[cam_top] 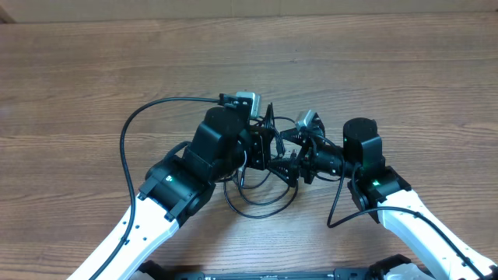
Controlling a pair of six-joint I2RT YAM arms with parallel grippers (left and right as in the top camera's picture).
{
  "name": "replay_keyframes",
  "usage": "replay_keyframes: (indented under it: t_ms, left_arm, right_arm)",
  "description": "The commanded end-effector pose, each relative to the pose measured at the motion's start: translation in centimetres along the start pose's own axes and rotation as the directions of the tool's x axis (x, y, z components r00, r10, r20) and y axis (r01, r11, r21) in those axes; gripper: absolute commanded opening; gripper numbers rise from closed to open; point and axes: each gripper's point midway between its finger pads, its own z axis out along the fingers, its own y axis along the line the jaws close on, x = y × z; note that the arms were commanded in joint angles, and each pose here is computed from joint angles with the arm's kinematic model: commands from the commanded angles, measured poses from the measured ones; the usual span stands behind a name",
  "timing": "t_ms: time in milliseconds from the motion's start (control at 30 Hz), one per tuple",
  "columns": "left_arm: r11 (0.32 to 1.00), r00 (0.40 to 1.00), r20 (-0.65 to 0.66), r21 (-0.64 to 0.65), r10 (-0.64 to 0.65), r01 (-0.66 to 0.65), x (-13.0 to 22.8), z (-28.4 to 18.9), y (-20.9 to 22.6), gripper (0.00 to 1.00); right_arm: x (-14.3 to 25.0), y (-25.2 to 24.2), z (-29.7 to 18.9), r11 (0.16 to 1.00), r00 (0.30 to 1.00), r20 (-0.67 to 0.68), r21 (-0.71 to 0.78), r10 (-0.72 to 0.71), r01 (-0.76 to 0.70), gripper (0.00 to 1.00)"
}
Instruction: Untangle cables
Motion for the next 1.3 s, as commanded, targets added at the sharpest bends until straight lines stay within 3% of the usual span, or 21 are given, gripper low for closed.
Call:
replay_keyframes:
  t_ms: [0,133,300,500,533,600,667,1000,1033,1067,1133,1167,1233,1267]
  left_arm:
    - [0.989,0.994,-0.019,0.100,0.112,-0.110,0.3,0.0,-2.0,0.04]
    - [0.969,0.980,-0.022,0.154,0.200,-0.194,0.6,-0.2,-2.9,0.04]
    - [0.966,0.976,-0.015,0.153,0.215,-0.210,0.5,-0.2,-2.9,0.04]
    - [0.992,0.994,0.023,0.051,0.110,-0.111,-0.6,0.0,-1.3,0.04]
    - [0.995,0.996,0.029,0.039,0.086,-0.087,-0.8,0.0,-1.1,0.04]
    - [0.996,0.996,0.030,0.038,0.079,-0.081,-0.8,0.0,-1.1,0.04]
    - [0.996,0.996,0.030,0.038,0.080,-0.081,-0.8,0.0,-1.1,0.04]
    - [0.996,0.996,0.032,0.031,0.079,-0.080,-0.9,0.0,-1.0,0.04]
    - [0.996,0.996,0.032,0.031,0.079,-0.080,-0.9,0.0,-1.0,0.04]
    - [0.996,0.996,0.032,0.031,0.079,-0.080,-0.9,0.0,-1.0,0.04]
    - [0.996,0.996,0.032,0.031,0.079,-0.080,-0.9,0.0,-1.0,0.04]
    - [0.996,0.996,0.033,0.031,0.079,-0.080,-0.9,0.0,-1.0,0.04]
    - [0.996,0.996,0.033,0.032,0.077,-0.078,-0.9,0.0,-1.0,0.04]
    - [0.997,0.997,0.033,0.032,0.075,-0.077,-0.9,0.0,-1.0,0.04]
  right_arm:
    - [-0.5,0.0,-0.1,1.000,1.000,0.011,0.004,-0.013,0.013,0.94]
    - [-0.5,-0.2,-0.1,1.000,1.000,0.010,0.015,-0.011,0.011,0.94]
    - [-0.5,-0.2,-0.1,1.000,1.000,0.009,0.015,-0.010,0.010,0.95]
    - [-0.5,-0.2,-0.1,1.000,1.000,0.008,0.014,-0.009,0.009,0.92]
    - [-0.4,-0.2,-0.1,1.000,1.000,0.007,0.014,-0.008,0.008,0.82]
    - [-0.4,-0.2,-0.1,1.000,1.000,0.007,0.014,-0.008,0.008,0.50]
    - [-0.5,-0.2,-0.1,1.000,1.000,0.009,0.014,-0.010,0.010,0.04]
    - [-0.6,0.2,-0.1,1.000,1.000,0.013,-0.009,-0.015,0.015,0.04]
    - [-0.6,0.2,-0.1,1.000,1.000,0.014,-0.009,-0.015,0.016,0.05]
    - [-0.6,0.2,-0.1,1.000,1.000,0.014,-0.009,-0.016,0.016,0.13]
    - [-0.6,0.2,-0.1,1.000,1.000,0.013,-0.009,-0.015,0.015,0.54]
    - [-0.6,0.2,-0.1,1.000,1.000,0.013,-0.009,-0.015,0.015,0.64]
    - [-0.6,0.2,-0.1,1.000,1.000,0.013,-0.009,-0.014,0.014,0.95]
    - [-0.6,0.2,-0.1,1.000,1.000,0.012,-0.009,-0.014,0.014,1.00]
